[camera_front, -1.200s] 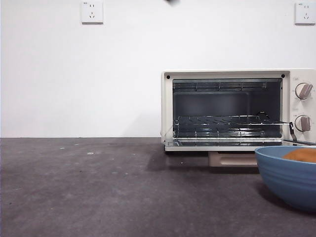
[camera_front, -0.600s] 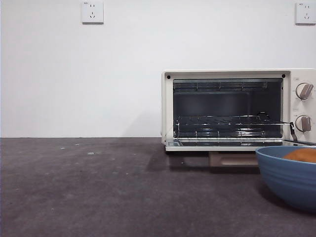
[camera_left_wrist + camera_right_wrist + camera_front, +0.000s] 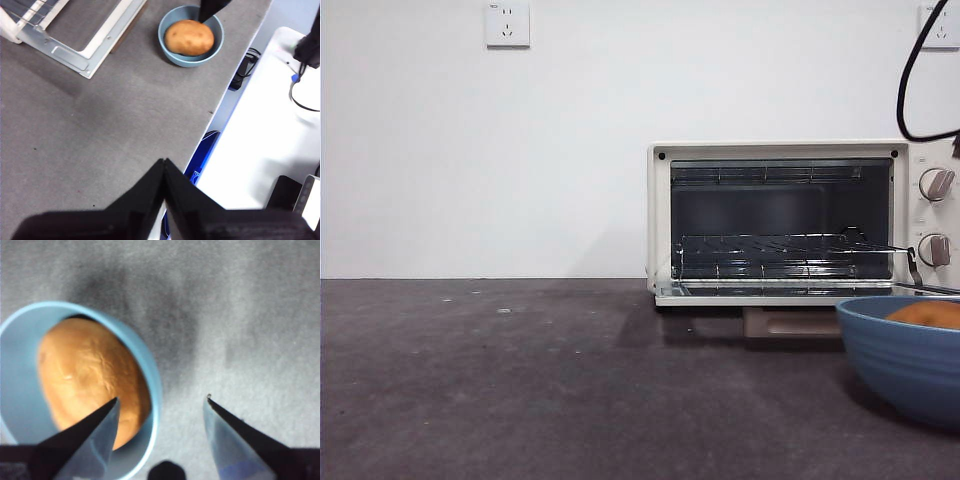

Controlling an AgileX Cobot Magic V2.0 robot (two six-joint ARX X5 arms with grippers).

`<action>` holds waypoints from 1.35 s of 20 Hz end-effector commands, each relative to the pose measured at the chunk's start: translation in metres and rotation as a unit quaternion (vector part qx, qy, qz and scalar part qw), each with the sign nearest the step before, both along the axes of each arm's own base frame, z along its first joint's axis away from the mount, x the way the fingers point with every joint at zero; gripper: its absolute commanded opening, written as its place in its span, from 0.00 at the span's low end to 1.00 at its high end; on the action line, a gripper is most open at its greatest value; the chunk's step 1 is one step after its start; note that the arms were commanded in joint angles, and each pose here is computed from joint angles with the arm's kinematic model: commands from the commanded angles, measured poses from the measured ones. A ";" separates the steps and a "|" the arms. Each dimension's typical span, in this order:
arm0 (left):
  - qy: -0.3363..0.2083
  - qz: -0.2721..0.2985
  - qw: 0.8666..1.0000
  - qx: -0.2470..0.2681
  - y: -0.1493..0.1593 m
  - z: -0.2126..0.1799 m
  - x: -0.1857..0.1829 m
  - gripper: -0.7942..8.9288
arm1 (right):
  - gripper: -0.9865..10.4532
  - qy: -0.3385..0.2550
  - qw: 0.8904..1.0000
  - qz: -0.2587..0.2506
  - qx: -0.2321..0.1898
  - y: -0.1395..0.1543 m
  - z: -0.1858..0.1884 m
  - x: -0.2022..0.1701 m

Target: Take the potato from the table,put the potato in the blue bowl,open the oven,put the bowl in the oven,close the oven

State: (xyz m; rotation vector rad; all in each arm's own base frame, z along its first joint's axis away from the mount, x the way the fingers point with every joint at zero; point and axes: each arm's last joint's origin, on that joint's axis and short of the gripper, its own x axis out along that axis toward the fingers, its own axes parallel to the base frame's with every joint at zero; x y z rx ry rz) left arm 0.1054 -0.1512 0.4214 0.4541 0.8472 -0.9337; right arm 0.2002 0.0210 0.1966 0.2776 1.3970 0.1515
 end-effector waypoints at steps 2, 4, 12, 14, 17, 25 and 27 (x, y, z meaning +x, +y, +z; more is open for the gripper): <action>-0.005 -0.005 1.000 -0.013 0.006 0.004 -0.008 0.08 | 0.21 0.024 0.999 -0.007 -0.024 0.004 -0.009 0.003; -0.012 -0.003 1.000 -0.026 0.014 0.008 -0.014 0.08 | 0.13 0.023 0.999 -0.008 -0.024 0.004 -0.010 0.003; -0.046 0.011 0.994 -0.095 0.057 0.026 -0.042 0.08 | 0.08 0.007 0.999 -0.051 -0.013 0.005 0.025 0.016; -0.052 0.014 0.992 -0.110 0.066 0.029 -0.049 0.08 | 0.08 -0.021 0.998 -0.065 -0.011 0.006 0.053 0.025; -0.056 0.020 0.990 -0.128 0.076 0.032 -0.055 0.08 | 0.08 -0.050 0.995 -0.089 -0.019 0.006 0.092 0.046; -0.059 0.054 0.988 -0.133 0.080 0.033 -0.056 0.08 | 0.08 -0.062 0.981 -0.182 0.017 0.018 0.134 0.124; -0.063 0.058 0.988 -0.130 0.080 0.033 -0.056 0.08 | 0.08 -0.053 0.979 -0.197 0.021 0.022 0.132 0.142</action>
